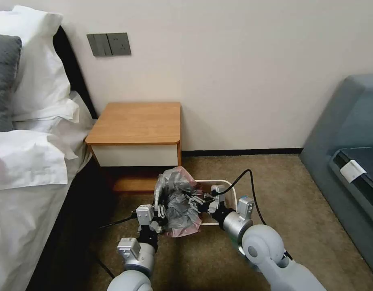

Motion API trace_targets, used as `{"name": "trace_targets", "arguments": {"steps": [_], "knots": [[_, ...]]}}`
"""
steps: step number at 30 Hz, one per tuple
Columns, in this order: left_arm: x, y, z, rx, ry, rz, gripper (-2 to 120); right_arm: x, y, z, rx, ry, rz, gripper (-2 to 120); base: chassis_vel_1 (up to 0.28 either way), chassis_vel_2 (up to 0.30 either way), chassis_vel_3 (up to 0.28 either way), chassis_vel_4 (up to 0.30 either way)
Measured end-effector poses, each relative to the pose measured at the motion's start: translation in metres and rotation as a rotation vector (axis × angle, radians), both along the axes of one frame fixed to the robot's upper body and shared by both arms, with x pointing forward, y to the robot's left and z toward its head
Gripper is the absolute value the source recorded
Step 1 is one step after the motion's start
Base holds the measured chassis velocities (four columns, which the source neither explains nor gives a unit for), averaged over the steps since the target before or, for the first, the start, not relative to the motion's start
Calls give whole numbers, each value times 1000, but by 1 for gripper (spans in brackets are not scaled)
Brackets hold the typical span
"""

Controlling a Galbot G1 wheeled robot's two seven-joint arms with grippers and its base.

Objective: Pick up the garbage bag from the table and place it over the trash can.

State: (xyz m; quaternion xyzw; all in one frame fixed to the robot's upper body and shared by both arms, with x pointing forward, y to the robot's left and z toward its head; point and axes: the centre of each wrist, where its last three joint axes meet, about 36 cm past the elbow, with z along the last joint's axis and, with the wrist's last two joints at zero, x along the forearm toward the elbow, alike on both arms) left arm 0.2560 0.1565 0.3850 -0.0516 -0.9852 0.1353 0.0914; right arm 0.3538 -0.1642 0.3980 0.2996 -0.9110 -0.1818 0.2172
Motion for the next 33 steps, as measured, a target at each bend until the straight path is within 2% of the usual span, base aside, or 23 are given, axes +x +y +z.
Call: {"name": "trace_targets", "arguments": {"steps": [6,9,19,30,32,33], "knots": [[2,0,0,-10,14,25,6,-3,-1,1,-11,-23,-6,7,0,0,0,0],[3,0,-1,-9,23,34,6,-5,-3,4,-25,-37,-10,0,0,0,0,0],[11,5,-3,1,51,84,6,-17,-18,34,-67,-122,-17,0,0,0,0,0],[15,15,-3,12,51,119,6,-8,-36,53,-129,-202,-33,0,0,0,0,0],[15,15,-3,11,50,121,6,-9,-37,54,-134,-200,-30,2,0,0,0,0],[16,15,-3,9,50,122,6,-10,-37,53,-137,-199,-28,7,0,0,0,0]]}}
